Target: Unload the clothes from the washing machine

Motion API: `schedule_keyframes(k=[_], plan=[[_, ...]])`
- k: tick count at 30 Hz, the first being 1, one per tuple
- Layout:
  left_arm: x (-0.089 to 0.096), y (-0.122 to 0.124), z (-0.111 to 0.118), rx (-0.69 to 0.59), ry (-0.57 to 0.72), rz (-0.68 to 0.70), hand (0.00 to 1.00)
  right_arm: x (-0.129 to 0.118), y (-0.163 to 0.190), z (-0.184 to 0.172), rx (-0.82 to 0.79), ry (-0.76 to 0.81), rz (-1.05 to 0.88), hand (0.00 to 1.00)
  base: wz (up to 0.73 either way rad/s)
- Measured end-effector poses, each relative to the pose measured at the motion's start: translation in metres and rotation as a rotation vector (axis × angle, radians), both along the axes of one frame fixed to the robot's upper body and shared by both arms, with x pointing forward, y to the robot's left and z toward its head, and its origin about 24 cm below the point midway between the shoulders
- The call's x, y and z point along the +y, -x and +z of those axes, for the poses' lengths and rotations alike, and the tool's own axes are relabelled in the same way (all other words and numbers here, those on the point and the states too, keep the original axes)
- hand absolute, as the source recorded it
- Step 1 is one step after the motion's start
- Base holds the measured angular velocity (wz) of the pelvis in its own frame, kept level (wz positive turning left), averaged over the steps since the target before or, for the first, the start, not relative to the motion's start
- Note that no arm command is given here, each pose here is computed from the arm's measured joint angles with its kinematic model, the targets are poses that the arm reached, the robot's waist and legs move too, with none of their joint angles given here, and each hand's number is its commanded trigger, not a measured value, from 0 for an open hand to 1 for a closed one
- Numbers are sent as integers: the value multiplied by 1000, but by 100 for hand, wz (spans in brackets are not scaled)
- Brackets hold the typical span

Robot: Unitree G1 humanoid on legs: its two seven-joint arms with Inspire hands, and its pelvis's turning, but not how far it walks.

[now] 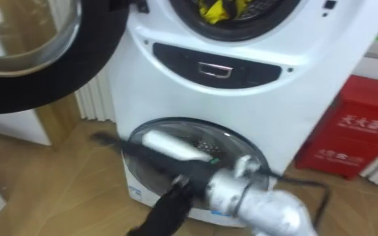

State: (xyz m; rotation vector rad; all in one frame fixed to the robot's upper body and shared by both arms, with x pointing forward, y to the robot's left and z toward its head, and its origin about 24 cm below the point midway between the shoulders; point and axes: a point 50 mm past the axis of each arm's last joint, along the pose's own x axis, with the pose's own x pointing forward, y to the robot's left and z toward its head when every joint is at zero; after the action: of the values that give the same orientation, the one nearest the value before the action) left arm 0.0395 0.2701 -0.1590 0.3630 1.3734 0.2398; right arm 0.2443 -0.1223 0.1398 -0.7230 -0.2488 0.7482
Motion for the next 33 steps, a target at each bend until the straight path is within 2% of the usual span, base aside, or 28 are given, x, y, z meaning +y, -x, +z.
schedule_keyframes(k=[7, 11, 17, 22, 33], plan=[[-6, 21, -4, 66, 11, 61, 0, -39, -12, 24, -176, -99, -289, 0, -11], [-6, 24, -3, 76, -9, 67, 0, -44, -13, 28, -216, -172, -361, 0, -4], [-6, 27, -3, 88, -25, 67, 0, -45, -17, 23, -180, -309, -412, 0, -2], [-9, 26, -4, 85, -22, 59, 0, -45, -26, 20, -99, -496, -417, 0, -3], [-12, 27, -4, 103, -27, 43, 0, -41, -39, 24, -24, -753, -454, 0, 3]])
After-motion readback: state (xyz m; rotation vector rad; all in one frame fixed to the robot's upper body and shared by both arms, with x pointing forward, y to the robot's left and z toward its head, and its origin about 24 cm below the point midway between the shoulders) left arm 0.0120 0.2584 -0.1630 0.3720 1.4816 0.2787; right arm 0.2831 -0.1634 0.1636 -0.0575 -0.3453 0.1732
